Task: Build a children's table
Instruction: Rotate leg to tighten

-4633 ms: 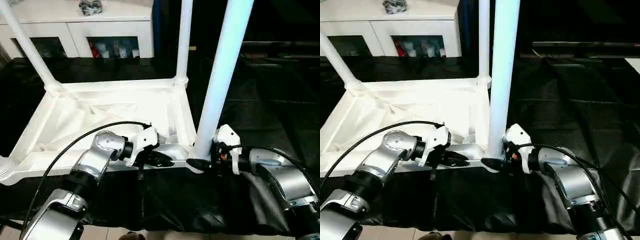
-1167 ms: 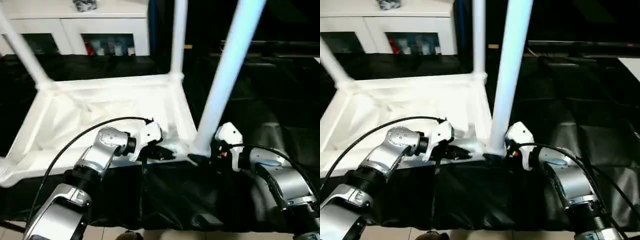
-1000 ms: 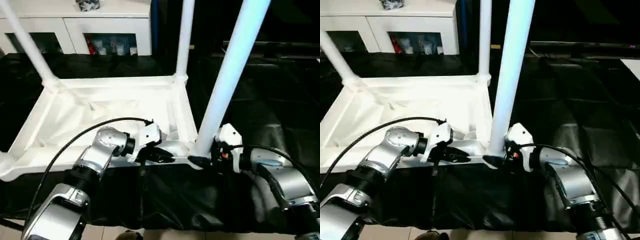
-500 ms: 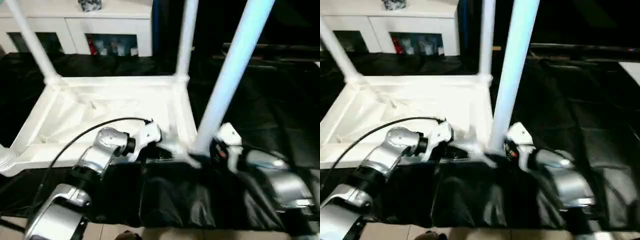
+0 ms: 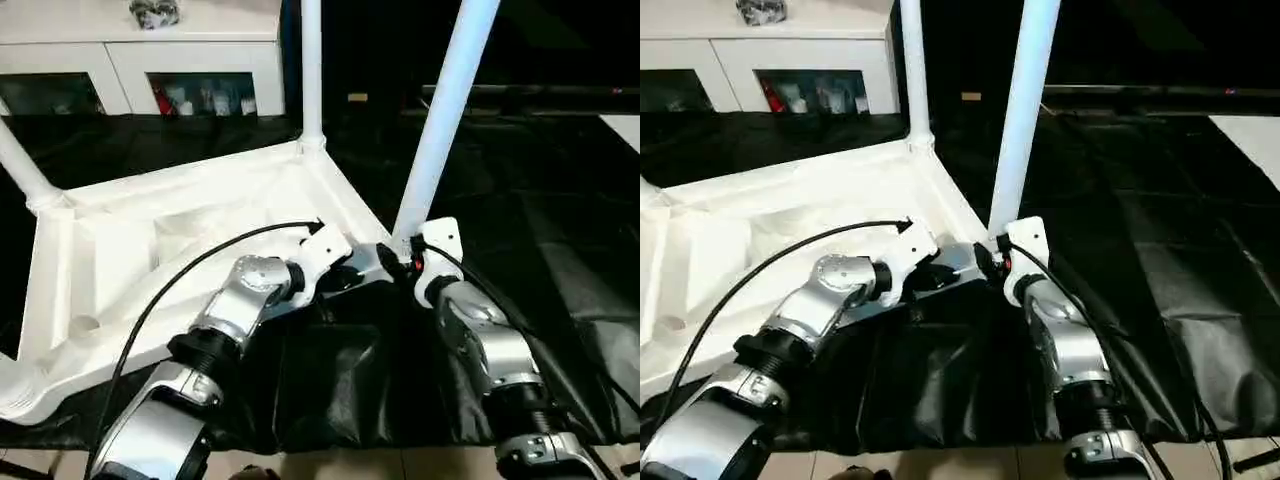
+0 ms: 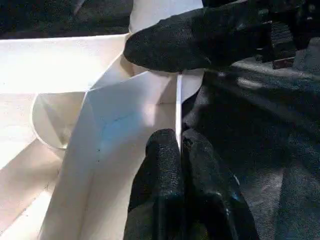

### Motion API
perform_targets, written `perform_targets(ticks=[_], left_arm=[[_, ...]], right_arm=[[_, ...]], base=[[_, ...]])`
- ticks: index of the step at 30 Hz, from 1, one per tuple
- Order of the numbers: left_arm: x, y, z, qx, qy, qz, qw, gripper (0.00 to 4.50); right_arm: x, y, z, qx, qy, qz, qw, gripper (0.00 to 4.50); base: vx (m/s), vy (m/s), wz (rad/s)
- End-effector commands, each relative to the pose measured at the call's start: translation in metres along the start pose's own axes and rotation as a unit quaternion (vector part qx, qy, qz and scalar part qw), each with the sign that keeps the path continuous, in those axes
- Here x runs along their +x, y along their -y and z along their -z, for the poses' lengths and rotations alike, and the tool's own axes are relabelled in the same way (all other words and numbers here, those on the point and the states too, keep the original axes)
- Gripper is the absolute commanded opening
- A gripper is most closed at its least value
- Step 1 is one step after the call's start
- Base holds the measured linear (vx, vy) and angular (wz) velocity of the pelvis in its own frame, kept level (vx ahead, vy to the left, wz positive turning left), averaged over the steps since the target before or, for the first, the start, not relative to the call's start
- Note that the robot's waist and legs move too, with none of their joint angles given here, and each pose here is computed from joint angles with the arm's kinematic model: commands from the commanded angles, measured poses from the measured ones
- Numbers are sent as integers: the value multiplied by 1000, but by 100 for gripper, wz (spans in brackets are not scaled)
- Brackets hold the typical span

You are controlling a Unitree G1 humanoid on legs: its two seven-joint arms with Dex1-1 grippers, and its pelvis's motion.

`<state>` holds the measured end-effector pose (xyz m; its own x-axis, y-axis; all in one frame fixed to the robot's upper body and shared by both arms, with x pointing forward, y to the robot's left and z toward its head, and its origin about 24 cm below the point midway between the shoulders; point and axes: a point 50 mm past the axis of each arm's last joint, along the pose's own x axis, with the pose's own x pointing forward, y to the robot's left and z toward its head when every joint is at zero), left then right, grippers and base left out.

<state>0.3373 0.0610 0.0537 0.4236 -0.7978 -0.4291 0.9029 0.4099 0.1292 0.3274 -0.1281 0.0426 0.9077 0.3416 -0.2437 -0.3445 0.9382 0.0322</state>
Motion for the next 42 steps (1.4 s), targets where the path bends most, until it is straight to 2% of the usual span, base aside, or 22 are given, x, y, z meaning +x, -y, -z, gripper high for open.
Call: perform_targets(ticks=[1, 4, 8, 12, 13, 19, 25, 27, 30, 37, 39, 40, 41, 42], left_arm=[[13, 15, -16, 26, 32, 44, 998, 0], [7, 16, -12, 32, 27, 69, 997, 0], [-3, 14, -5, 40, 23, 101, 994, 0], [-12, 12, -1, 51, 18, 127, 990, 0], [-17, 9, 1, 54, 14, 134, 989, 0], [-26, 8, 4, 55, 13, 167, 984, 0], [-29, 10, 5, 58, 9, 198, 978, 0], [-30, 11, 6, 58, 9, 210, 976, 0], [-31, 11, 6, 59, 8, 210, 976, 0], [-33, 9, 8, 59, 3, 210, 976, 0], [-32, 6, 9, 57, -2, 191, 980, 0], [-31, 5, 9, 56, -4, 182, 982, 0], [-24, 0, 6, 43, 0, 133, 990, 0], [-24, 0, 6, 43, 0, 133, 990, 0]], right_arm=[[3, -25, 6, 8, -11, -73, 997, 351], [-6, -15, 5, -24, -15, -103, 994, 385], [-26, -6, 5, -64, -26, -195, 978, 390], [-39, 1, 6, -86, -40, -258, 962, 390], [-45, 4, 7, -92, -48, -287, 952, 390], [-54, 5, 6, -101, -62, -341, 932, 390], [-58, 3, 3, -104, -68, -375, 919, 328], [-58, 3, 4, -108, -71, -380, 916, 325], [-59, 2, 6, -112, -79, -388, 911, 287], [-60, 0, 8, -116, -85, -397, 907, 270], [-60, -2, 10, -116, -85, -396, 907, 270], [-60, -3, 11, -116, -85, -395, 907, 269], [-54, -7, 14, -103, -78, -361, 923, 269], [-54, -7, 14, -103, -78, -361, 923, 269]], base=[[0, 0, 0], [0, 0, 0], [0, 0, 0], [0, 0, 0], [0, 0, 0], [0, 0, 0], [0, 0, 0], [0, 0, 0], [0, 0, 0], [0, 0, 0], [0, 0, 0], [0, 0, 0], [0, 0, 0], [0, 0, 0]])
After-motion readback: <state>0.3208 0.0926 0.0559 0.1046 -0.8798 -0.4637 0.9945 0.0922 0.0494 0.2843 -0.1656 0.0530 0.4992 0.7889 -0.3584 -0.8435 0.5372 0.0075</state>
